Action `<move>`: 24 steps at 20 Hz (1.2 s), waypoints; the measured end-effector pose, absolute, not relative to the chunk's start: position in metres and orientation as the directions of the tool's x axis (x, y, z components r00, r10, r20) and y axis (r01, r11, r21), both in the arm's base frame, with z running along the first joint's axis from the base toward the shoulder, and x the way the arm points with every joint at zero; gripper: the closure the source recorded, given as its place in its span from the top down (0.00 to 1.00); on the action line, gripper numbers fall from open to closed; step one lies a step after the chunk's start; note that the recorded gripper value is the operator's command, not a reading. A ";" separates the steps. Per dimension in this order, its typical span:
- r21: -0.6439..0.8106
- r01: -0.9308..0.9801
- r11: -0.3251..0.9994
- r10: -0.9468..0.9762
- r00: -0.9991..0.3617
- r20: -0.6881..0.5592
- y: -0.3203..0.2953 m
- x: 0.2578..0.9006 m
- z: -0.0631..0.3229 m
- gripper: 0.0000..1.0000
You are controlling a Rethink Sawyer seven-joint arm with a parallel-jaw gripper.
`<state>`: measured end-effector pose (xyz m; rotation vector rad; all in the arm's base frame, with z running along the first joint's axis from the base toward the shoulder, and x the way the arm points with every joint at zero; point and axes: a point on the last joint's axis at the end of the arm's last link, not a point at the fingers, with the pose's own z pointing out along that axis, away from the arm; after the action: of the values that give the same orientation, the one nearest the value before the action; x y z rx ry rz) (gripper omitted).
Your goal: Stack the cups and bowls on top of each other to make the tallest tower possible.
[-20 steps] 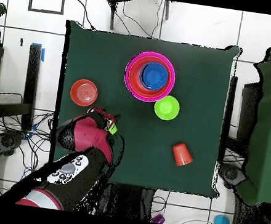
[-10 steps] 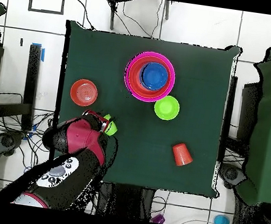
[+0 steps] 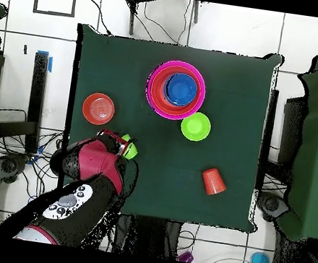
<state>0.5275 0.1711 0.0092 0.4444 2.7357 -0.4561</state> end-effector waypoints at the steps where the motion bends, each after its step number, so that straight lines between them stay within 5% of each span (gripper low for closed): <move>1: -0.256 0.353 0.900 0.247 -0.896 -0.368 0.171 0.527 0.009 1.00; 24: -0.239 0.343 0.909 0.236 -0.893 -0.383 0.208 0.520 0.011 1.00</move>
<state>0.5205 0.2080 0.0108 0.4269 2.7219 -0.4296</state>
